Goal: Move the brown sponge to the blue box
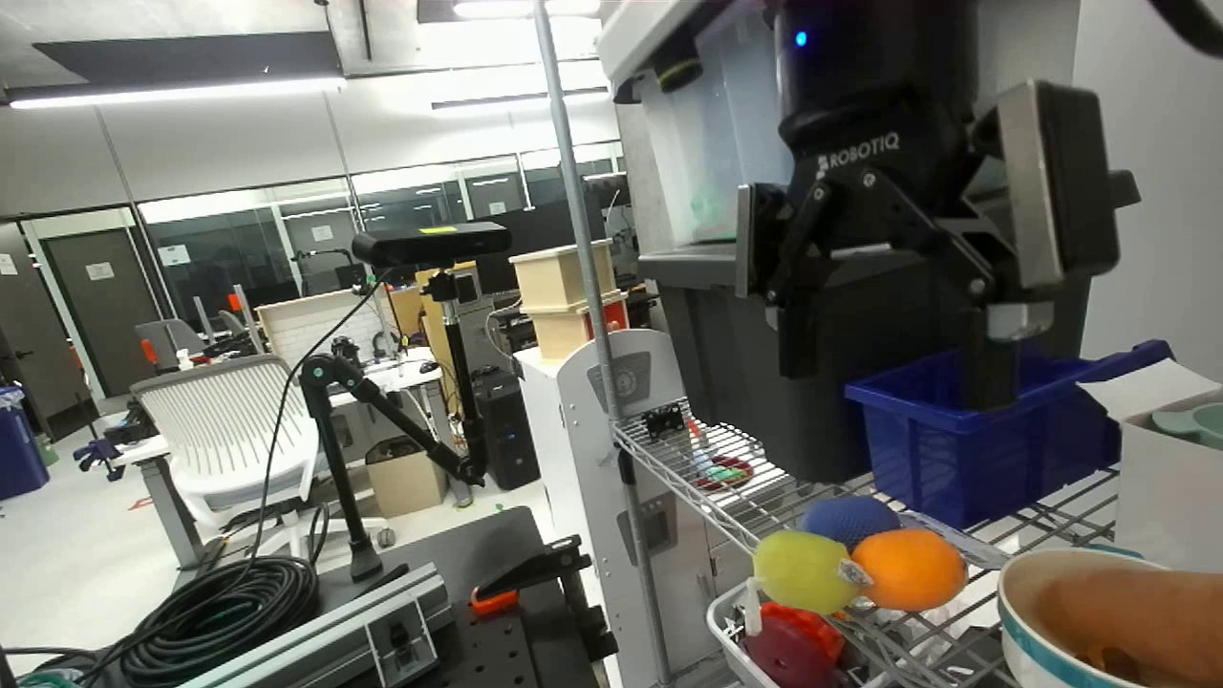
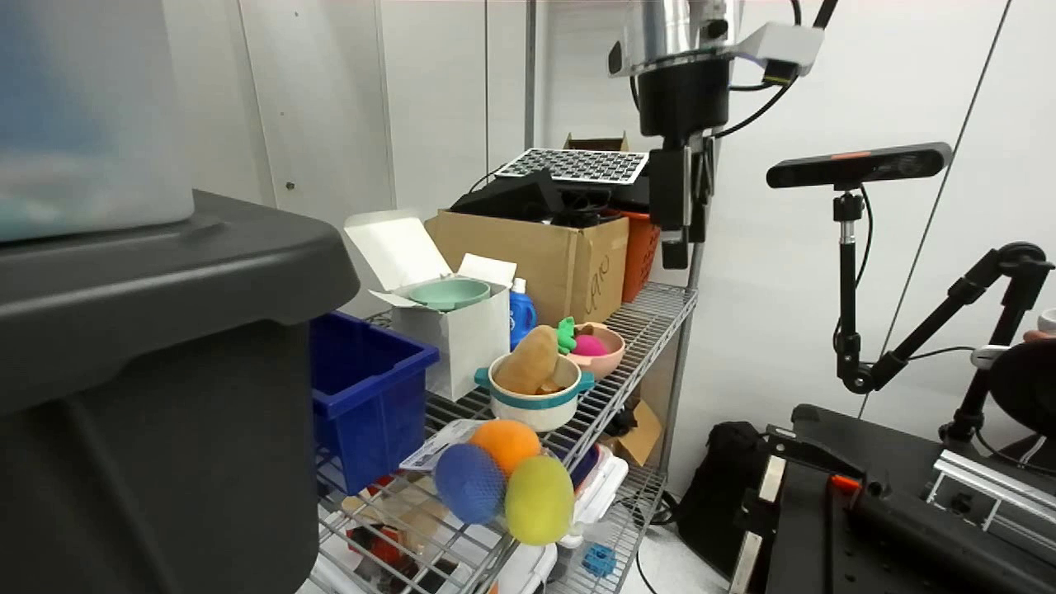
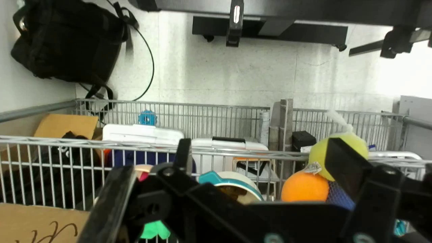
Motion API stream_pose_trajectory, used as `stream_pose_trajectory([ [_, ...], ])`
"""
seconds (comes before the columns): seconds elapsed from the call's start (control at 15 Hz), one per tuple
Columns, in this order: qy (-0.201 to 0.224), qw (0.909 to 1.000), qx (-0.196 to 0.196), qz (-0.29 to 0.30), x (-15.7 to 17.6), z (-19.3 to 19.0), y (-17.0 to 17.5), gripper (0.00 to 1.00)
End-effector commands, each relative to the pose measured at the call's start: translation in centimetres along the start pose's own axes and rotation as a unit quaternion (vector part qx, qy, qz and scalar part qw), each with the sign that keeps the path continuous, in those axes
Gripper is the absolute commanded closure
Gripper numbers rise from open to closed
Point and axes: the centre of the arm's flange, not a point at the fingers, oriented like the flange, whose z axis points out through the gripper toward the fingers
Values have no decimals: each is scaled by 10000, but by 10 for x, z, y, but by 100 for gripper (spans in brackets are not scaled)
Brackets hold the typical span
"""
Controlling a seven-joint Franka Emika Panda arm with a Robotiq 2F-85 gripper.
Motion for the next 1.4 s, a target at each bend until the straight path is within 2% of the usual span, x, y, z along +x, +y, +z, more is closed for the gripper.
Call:
stream_pose_trajectory([
  [0.0,556,9981,-157,-227,28,30,-3,0],
  [0.27,924,9939,-119,-585,53,68,-5,0],
  [0.6,987,9908,-173,-906,79,104,-8,0],
  [0.93,1046,9895,-221,-974,106,103,-6,0],
  [1.33,1314,9856,-317,-1011,137,94,-6,0],
])
